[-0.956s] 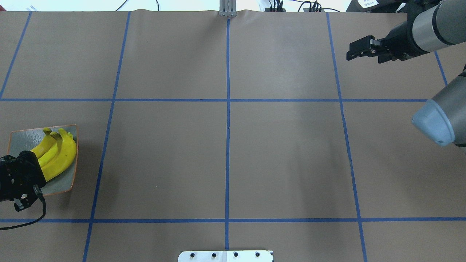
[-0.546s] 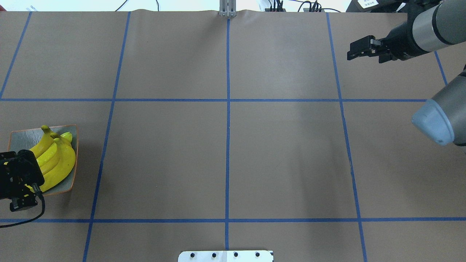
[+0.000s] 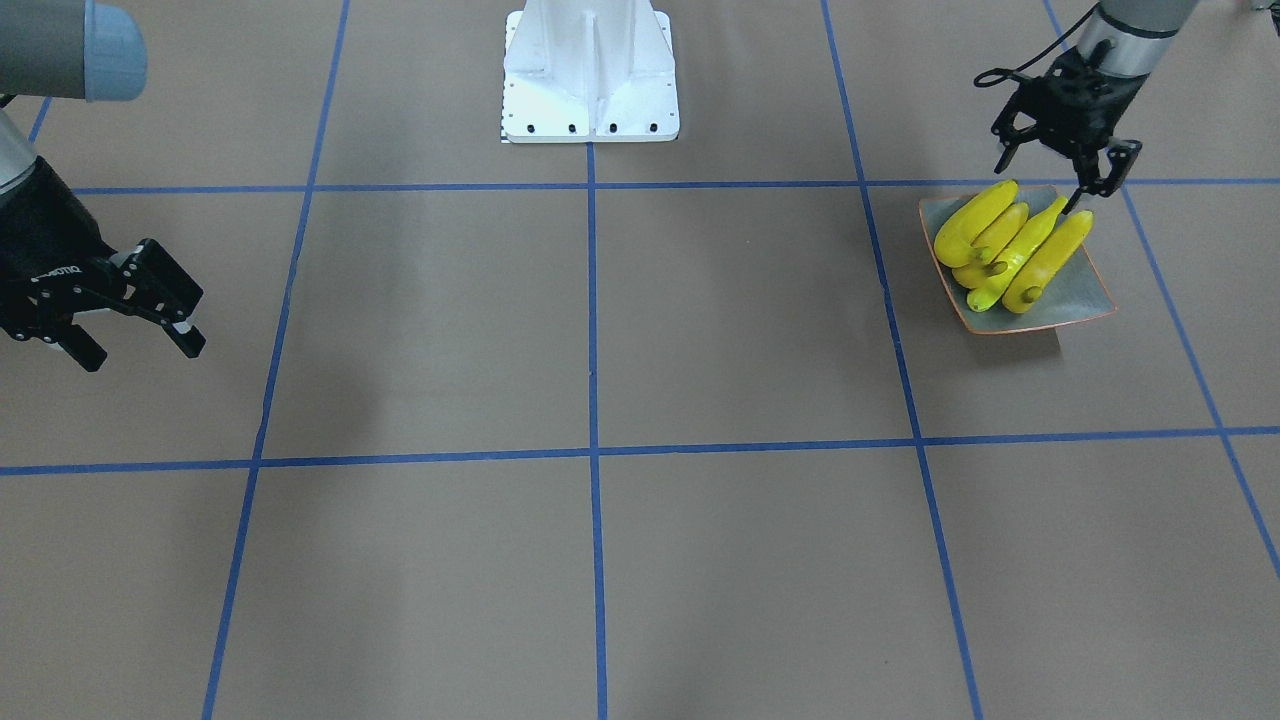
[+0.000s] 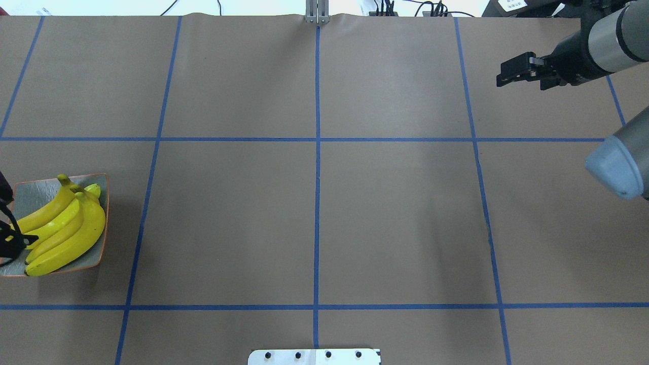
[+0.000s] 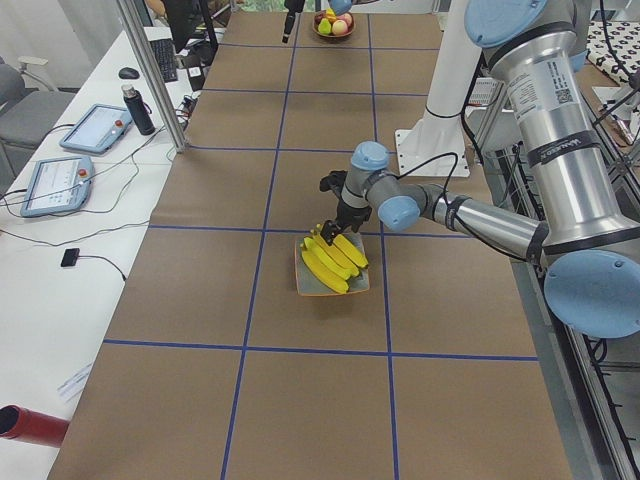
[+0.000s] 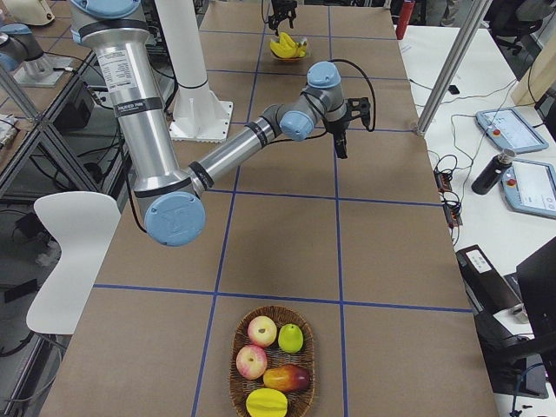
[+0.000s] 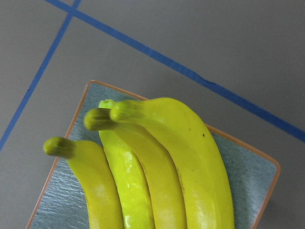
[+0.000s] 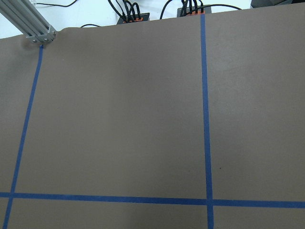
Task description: Transfer all bananas from basket to plate
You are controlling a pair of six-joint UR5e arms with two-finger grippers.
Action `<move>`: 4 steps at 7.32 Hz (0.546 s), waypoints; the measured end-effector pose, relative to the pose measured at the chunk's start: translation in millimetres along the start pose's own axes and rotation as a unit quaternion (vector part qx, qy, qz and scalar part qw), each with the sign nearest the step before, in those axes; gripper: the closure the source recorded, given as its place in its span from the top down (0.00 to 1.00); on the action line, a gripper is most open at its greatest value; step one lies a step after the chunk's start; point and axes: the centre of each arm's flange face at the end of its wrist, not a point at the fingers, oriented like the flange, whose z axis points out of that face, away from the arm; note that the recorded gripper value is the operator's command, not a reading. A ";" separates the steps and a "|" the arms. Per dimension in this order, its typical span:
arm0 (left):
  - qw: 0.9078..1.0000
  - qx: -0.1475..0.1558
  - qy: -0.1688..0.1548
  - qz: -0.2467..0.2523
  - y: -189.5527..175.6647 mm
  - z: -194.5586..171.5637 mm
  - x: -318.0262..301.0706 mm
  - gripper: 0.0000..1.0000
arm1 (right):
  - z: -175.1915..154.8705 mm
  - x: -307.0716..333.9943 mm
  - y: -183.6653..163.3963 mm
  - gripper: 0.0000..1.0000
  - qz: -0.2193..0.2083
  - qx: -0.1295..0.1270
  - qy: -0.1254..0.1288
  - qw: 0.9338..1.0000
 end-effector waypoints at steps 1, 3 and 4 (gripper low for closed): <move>0.998 -0.003 0.009 -0.066 -3.8 -28.5 -36.0 0.99 | -0.6 24.4 3.7 1.00 -0.015 -0.009 0.008 1.000; 0.986 -0.021 -0.011 -0.163 12.0 -63.7 -101.2 1.00 | -4.2 85.5 16.4 1.00 -0.050 -0.029 0.028 0.998; 0.985 -0.035 -0.023 -0.168 27.1 -68.0 -139.2 1.00 | -7.2 119.7 21.2 1.00 -0.067 -0.038 0.039 0.996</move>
